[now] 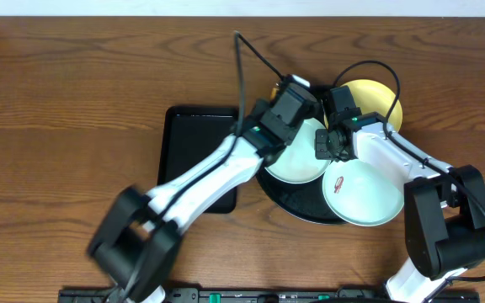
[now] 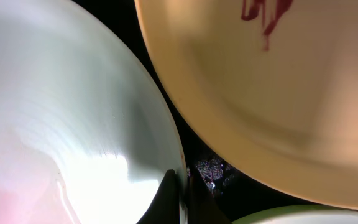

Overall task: Clean dirty plates on tray and stack at the side
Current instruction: 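Carry the sponge back into the black rectangular tray with left gripper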

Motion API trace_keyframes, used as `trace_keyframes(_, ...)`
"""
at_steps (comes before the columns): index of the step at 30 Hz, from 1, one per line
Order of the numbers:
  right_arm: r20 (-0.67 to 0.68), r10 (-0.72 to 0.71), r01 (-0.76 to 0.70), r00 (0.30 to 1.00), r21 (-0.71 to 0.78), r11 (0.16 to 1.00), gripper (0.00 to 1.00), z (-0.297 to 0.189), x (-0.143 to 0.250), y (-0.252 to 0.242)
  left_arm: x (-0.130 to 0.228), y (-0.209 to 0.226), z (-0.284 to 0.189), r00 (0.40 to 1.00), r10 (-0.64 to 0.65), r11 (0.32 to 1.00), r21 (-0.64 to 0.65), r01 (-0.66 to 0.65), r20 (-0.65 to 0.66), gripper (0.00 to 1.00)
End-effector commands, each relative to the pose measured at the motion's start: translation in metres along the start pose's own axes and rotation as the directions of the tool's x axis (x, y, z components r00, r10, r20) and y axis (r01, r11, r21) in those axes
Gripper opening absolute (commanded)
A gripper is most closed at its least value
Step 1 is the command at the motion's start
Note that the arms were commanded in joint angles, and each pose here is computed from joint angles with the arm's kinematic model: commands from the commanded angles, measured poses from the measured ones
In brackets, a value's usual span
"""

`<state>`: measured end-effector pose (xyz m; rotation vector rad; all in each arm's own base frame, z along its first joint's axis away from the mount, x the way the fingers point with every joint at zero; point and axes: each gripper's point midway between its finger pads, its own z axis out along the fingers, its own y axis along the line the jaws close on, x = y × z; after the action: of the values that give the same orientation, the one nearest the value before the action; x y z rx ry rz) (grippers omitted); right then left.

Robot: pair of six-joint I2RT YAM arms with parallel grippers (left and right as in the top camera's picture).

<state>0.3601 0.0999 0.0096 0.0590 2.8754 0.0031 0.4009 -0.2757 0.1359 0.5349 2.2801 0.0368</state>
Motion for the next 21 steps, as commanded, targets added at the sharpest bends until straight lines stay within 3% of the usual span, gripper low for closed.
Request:
trace_keyframes(1, -0.026, -0.037, 0.037, 0.999, -0.009, 0.999, 0.01, 0.004, 0.008, 0.005, -0.018, 0.027, -0.042, 0.996, -0.073, 0.997, -0.025, 0.075, 0.047, 0.08)
trace_keyframes(8, -0.026, -0.037, 0.037, 0.999, -0.009, 0.999, 0.01, 0.004, 0.008, 0.005, 0.035, 0.080, -0.048, 0.968, -0.191, 0.976, -0.133, 0.170, -0.165, 0.08)
trace_keyframes(14, -0.026, -0.037, 0.037, 0.999, -0.009, 0.999, 0.01, 0.004, 0.008, 0.005, 0.092, 0.103, -0.031, 0.872, -0.280, 0.960, -0.126, 0.250, -0.401, 0.09)
trace_keyframes(21, -0.026, -0.037, 0.037, 0.999, -0.008, 0.999, 0.01, 0.004, 0.008, 0.005, 0.135, 0.130, 0.002, 0.781, -0.357, 0.934, -0.204, 0.292, -0.513, 0.09)
